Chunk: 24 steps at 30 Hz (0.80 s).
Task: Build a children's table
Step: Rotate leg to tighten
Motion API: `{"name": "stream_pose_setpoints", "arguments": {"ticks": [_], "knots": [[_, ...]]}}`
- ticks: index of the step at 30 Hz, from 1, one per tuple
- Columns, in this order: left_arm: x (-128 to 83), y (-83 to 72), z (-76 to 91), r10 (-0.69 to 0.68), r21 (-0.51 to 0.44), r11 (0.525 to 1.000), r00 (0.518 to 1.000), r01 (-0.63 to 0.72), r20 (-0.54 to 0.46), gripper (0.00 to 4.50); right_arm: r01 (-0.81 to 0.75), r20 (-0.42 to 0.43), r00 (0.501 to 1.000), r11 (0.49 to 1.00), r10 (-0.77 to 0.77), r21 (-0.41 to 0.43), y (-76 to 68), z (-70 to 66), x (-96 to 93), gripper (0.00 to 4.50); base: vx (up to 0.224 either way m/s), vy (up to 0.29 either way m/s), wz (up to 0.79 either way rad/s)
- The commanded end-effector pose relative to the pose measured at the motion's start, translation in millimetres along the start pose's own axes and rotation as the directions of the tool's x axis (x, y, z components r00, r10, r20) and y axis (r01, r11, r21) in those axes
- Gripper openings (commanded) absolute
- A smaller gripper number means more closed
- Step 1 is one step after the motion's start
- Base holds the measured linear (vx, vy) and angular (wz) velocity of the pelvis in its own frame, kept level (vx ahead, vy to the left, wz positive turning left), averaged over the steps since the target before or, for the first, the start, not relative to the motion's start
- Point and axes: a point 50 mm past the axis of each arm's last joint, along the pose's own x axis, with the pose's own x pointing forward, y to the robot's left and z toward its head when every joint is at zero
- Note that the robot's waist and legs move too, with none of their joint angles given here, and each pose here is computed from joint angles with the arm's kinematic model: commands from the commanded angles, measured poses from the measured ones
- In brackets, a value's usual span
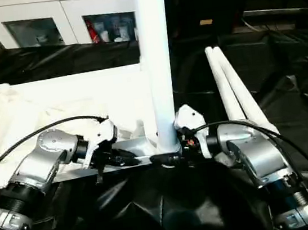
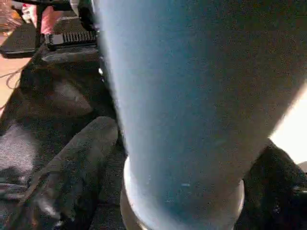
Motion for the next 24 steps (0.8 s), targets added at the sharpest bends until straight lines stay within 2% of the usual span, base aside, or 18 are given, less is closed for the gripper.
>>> {"name": "stream_pose_setpoints", "arguments": {"ticks": [1, 6, 9, 10, 11, 12, 14, 15, 16, 17, 19, 24], "knots": [[-2.3, 2.9, 15.4, -0.027, 0.065, 0.998, 0.999, 0.025, 0.031, 0.00, -0.046, 0.011, 0.999, 0.999, 0.046, -0.009, 7.0, 3.9, 5.4, 3.34, 0.000, 0.000, 0.00], [-1.8, 4.0, 15.5, -0.021, 0.063, 0.998, 0.999, 0.019, 0.029, 0.00, -0.054, 0.019, 0.998, 0.999, 0.054, 0.002, 10.6, 3.8, 11.0, 2.89, 0.000, 0.000, 0.00], [0.4, 9.0, 17.4, 0.038, 0.028, 0.999, 0.998, -0.040, 0.049, 0.00, 0.072, 0.030, 0.997, 0.997, -0.073, 0.033, 3.5, -0.8, 23.7, 2.75, 0.000, 0.000, 0.00], [3.7, 14.7, 21.5, 0.107, -0.007, 0.994, 0.992, -0.107, 0.067, 0.00, 0.190, 0.050, 0.980, 0.978, -0.195, 0.086, -3.8, -2.7, 34.8, 2.72, 0.000, 0.000, 0.00], [5.8, 18.6, 23.9, 0.155, -0.030, 0.988, 0.985, -0.153, 0.073, 0.00, 0.234, 0.056, 0.969, 0.966, -0.241, 0.106, -6.2, -3.0, 40.5, 2.72, 0.000, 0.000, 0.00], [5.8, 18.6, 23.9, 0.155, -0.030, 0.988, 0.985, -0.153, 0.073, 0.00, 0.234, 0.056, 0.969, 0.966, -0.241, 0.106, -6.2, -3.0, 40.5, 2.70, 0.000, 0.000, 0.00], [9.0, 24.3, 27.7, 0.219, -0.063, 0.975, 0.972, -0.215, 0.082, 0.00, 0.294, 0.057, 0.951, 0.946, -0.304, 0.135, -8.9, -3.3, 49.7, 2.69, 0.000, 0.000, 0.00], [14.0, 30.7, 33.2, 0.294, -0.102, 0.953, 0.951, -0.284, 0.094, 0.00, 0.363, 0.053, 0.925, 0.914, -0.377, 0.181, -11.9, -2.9, 62.7, 2.69, 0.000, 0.000, 0.00], [14.0, 30.7, 33.2, 0.294, -0.102, 0.953, 0.951, -0.284, 0.094, 0.00, 0.363, 0.053, 0.925, 0.914, -0.377, 0.181, -11.9, -2.9, 62.7, 2.68, 0.000, 0.000, 0.00], [17.9, 35.2, 37.1, 0.348, -0.129, 0.933, 0.932, -0.335, 0.099, 0.00, 0.405, 0.050, 0.904, 0.888, -0.424, 0.217, -13.3, -1.5, 73.1, 2.68, 0.000, 0.000, 0.00], [25.0, 40.0, 43.8, 0.407, -0.151, 0.909, 0.907, -0.389, 0.108, 0.00, 0.422, 0.062, 0.892, 0.875, -0.448, 0.239, -11.2, 4.9, 92.3, 2.68, 0.000, 0.000, 0.00], [34.0, 39.9, 47.4, 0.430, -0.155, 0.898, 0.896, -0.412, 0.113, 0.00, 0.422, 0.076, 0.892, 0.880, -0.446, 0.217, -6.1, 13.9, 110.5, 2.68, 0.000, 0.000, 0.00]]}}
